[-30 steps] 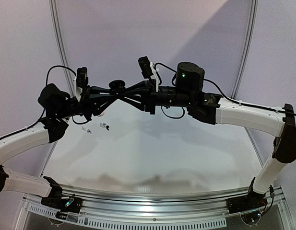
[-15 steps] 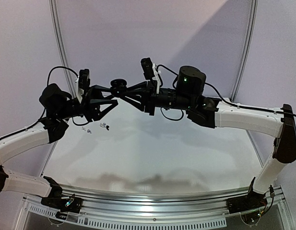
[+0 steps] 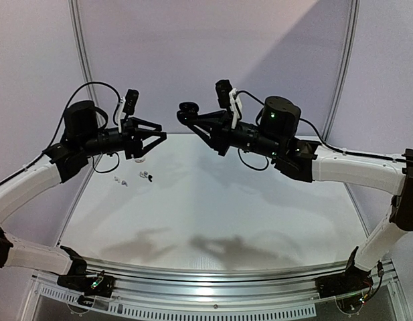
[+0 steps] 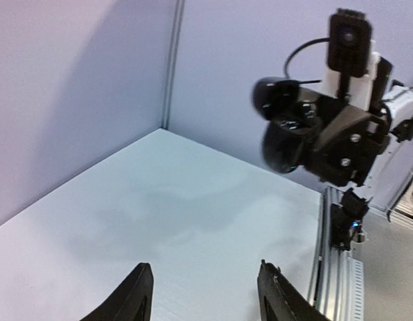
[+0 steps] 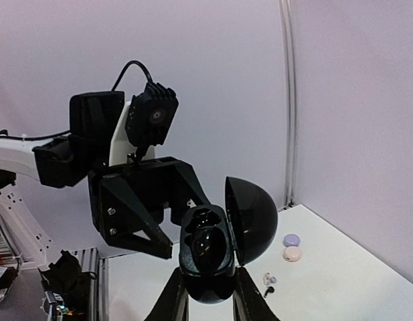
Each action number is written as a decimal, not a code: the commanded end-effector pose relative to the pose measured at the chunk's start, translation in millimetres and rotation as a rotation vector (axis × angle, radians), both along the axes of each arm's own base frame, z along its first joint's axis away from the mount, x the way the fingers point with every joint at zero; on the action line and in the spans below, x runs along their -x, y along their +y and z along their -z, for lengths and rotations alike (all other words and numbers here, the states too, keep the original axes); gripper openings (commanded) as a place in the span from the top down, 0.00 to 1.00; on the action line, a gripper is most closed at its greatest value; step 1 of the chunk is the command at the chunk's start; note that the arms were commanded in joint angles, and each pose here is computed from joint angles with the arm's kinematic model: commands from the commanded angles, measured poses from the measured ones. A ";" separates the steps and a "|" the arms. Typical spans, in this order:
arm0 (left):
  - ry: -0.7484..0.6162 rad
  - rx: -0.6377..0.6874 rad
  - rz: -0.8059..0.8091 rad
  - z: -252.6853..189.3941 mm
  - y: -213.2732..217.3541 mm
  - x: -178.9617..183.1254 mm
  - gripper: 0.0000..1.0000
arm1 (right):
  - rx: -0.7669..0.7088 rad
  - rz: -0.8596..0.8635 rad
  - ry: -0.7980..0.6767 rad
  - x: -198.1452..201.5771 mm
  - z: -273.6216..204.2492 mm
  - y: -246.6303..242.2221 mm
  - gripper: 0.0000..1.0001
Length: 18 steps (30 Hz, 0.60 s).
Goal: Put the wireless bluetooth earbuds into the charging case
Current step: Pick up the left earbud from the corner of the board.
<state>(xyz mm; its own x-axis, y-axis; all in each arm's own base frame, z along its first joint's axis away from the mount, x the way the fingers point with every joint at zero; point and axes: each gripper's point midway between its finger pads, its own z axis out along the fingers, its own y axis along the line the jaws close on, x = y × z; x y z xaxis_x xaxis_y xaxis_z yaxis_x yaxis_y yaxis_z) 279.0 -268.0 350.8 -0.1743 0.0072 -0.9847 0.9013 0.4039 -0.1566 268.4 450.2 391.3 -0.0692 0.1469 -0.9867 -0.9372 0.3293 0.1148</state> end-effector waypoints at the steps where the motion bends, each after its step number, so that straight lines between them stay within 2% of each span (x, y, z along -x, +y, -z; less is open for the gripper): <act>1: 0.309 -0.245 -0.232 74.7 44.2 -49.5 0.48 | 0.008 0.148 -0.022 -24.3 -2.3 -27.9 1.00; 5: 0.485 -0.483 -0.430 122.1 86.7 -107.1 0.55 | 0.050 0.183 -0.030 -25.6 6.1 -35.9 1.00; 10: 0.606 -0.679 -0.426 181.6 95.0 -151.7 0.59 | 0.071 0.204 -0.017 -25.9 17.9 -41.5 1.00; 14: 0.604 -0.797 -0.447 218.3 102.8 -179.4 0.64 | 0.076 0.205 0.002 -25.2 25.7 -43.5 1.00; 18: 0.542 -0.871 -0.418 249.6 103.5 -195.5 0.62 | 0.078 0.194 0.022 -23.9 31.7 -42.1 1.00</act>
